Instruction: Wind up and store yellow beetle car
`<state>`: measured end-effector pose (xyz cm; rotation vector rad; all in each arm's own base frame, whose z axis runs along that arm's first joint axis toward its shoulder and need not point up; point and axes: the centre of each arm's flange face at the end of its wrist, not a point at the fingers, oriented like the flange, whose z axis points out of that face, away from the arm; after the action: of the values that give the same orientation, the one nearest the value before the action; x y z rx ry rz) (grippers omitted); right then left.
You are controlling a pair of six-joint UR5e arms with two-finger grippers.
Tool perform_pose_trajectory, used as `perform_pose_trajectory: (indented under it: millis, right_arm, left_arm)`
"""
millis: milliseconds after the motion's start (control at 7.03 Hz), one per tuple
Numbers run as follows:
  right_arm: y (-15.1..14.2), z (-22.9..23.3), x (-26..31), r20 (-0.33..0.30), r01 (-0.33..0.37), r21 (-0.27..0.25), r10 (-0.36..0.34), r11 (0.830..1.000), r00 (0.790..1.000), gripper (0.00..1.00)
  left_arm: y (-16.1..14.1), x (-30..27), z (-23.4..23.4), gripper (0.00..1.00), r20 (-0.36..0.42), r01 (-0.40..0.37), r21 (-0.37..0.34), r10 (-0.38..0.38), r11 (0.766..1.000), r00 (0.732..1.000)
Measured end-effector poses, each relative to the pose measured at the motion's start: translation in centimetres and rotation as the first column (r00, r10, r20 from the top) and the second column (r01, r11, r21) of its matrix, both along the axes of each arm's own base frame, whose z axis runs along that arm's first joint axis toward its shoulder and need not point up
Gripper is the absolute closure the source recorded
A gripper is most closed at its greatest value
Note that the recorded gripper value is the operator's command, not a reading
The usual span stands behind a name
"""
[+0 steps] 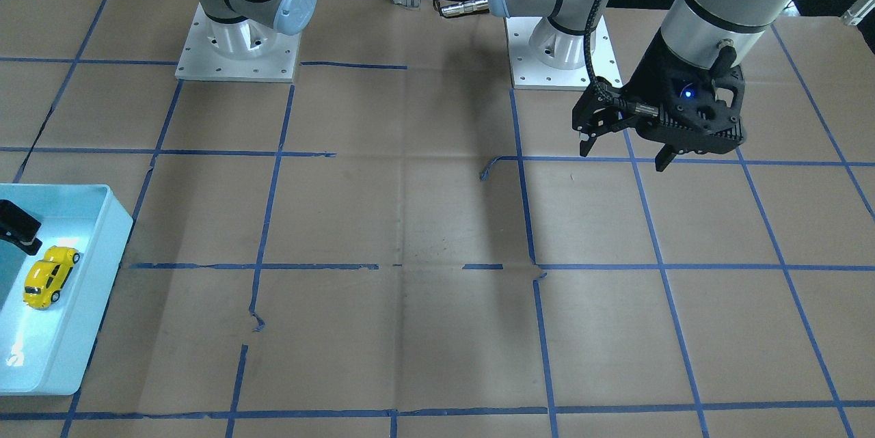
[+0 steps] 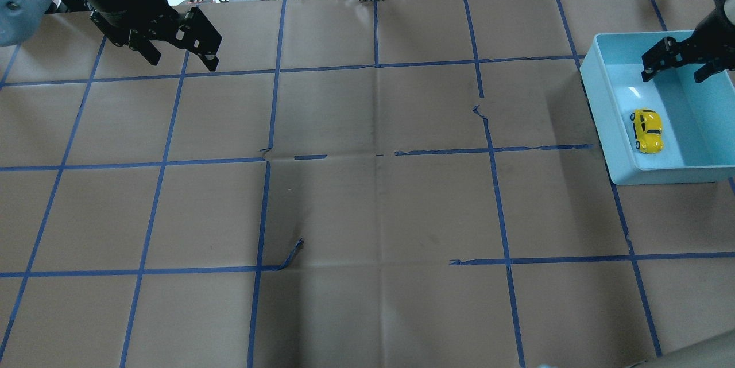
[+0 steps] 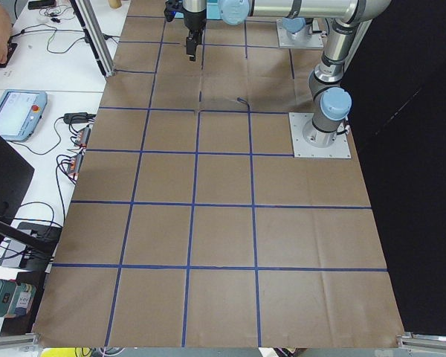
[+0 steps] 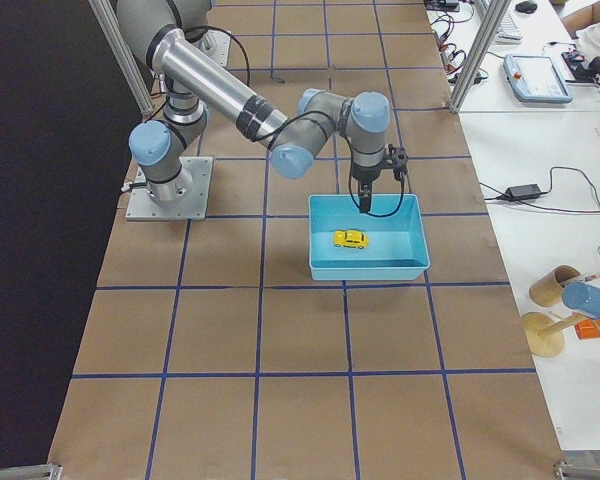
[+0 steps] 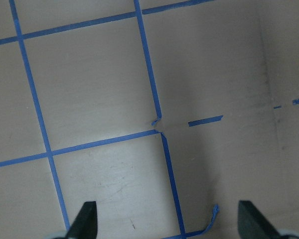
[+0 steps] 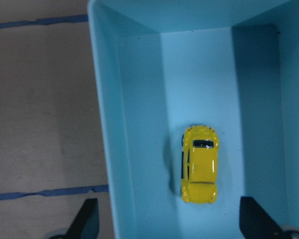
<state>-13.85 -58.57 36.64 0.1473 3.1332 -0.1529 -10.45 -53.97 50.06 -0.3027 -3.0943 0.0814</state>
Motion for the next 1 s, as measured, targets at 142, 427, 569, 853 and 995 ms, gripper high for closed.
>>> perform_pose_trajectory:
  millis: [142, 427, 569, 853, 995]
  right_arm:
    - [0.1, 3.6, 4.7, 0.008, 0.036, 0.004, -0.036, 0.999, 0.999, 0.0]
    - [2.0, 9.0, 16.1, 0.02, 0.095, -0.033, -0.095, 0.995, 0.995, 0.0]
    - [3.3, 10.1, 20.4, 0.028, 0.115, -0.029, -0.114, 0.993, 0.993, 0.0]
    - [4.9, 10.4, 23.1, 0.03, 0.131, 0.037, -0.132, 0.991, 0.991, 0.0]
    - [5.3, 10.5, 23.5, 0.03, 0.13, 0.054, -0.132, 0.99, 0.991, 0.0]
  left_arm:
    - [0.0, 0.0, 0.0, 0.01, 0.0, 0.0, 0.0, 0.0, 1.0, 1.0]
    - [0.0, 0.0, 0.0, 0.01, 0.0, 0.0, 0.0, 0.0, 1.0, 1.0]
    - [0.0, 0.0, 0.0, 0.01, 0.0, 0.0, 0.0, 0.0, 1.0, 1.0]
    - [0.0, 0.0, 0.0, 0.01, 0.0, 0.0, 0.0, 0.0, 1.0, 1.0]
    - [0.0, 0.0, 0.0, 0.01, 0.0, 0.0, 0.0, 0.0, 1.0, 1.0]
